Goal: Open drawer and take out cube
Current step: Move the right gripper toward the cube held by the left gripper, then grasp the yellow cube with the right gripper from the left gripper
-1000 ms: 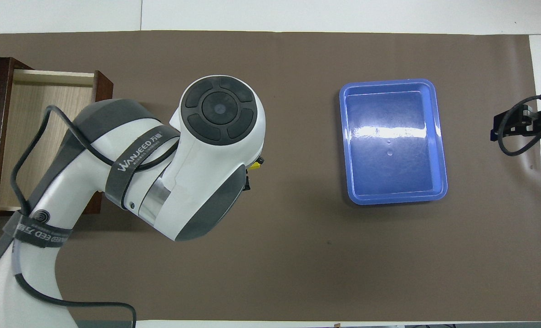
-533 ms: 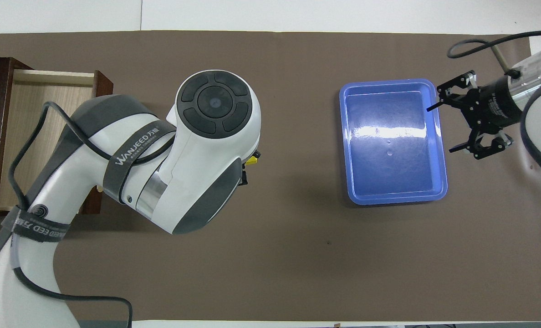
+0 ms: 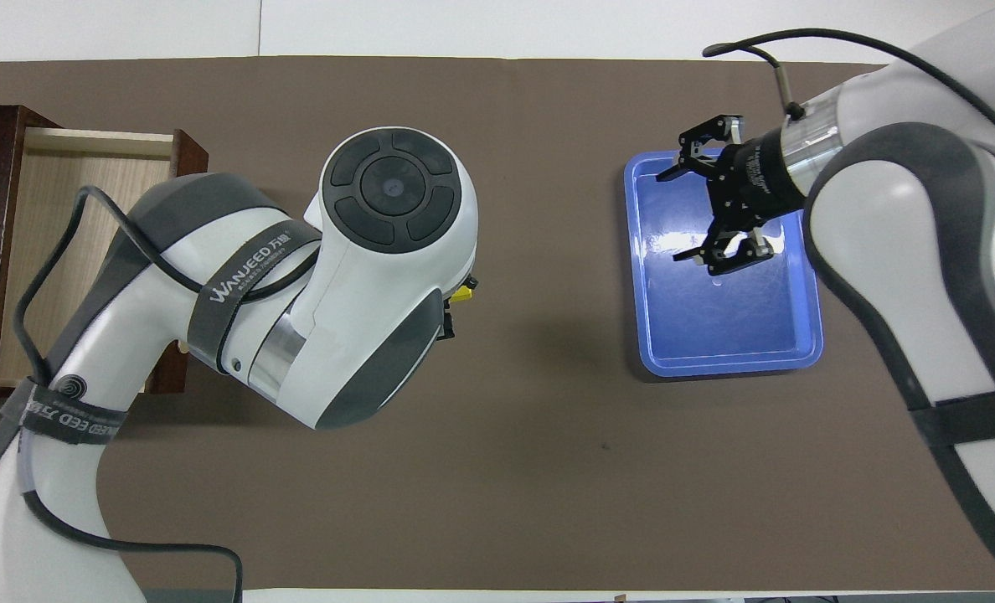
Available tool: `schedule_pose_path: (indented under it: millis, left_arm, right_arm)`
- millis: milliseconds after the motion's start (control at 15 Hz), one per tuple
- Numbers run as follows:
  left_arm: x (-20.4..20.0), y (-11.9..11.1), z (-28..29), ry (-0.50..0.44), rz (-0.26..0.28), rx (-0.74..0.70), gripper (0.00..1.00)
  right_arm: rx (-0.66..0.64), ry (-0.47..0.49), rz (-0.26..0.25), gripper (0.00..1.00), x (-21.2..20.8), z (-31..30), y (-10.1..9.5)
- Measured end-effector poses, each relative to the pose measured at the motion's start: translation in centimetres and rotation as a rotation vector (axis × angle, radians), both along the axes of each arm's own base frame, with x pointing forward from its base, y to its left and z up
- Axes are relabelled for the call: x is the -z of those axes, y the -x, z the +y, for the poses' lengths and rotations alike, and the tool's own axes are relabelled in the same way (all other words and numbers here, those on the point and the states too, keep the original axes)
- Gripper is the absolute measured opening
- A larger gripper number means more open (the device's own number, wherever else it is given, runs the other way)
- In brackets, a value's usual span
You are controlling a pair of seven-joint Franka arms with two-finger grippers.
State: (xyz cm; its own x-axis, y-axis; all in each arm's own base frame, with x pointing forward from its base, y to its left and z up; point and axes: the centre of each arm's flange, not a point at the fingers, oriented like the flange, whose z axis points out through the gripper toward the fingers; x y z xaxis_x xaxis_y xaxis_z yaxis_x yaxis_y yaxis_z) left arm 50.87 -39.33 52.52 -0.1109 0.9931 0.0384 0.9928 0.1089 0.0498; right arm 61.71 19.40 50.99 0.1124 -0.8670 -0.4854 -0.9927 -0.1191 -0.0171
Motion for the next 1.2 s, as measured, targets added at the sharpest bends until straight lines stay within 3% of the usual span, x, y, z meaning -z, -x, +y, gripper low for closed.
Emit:
schedule_pose_path:
  millis: [533,1000,1200]
  left_arm:
    - [0.0,0.0,0.0,0.001,-0.001,-0.001,0.55]
    - [0.0,-0.1,0.0,0.008,0.004,-0.023,0.55]
    - [0.0,-0.1,0.0,0.009,0.003,-0.028,0.55]
  right_arm:
    - [-0.044,-0.016,0.014,0.93,-0.6,6.0,1.5]
    - [-0.12,-0.015,0.05,0.92,1.4,8.7,-2.0]
    - [-0.14,-0.016,0.053,0.92,1.7,9.8,-2.1]
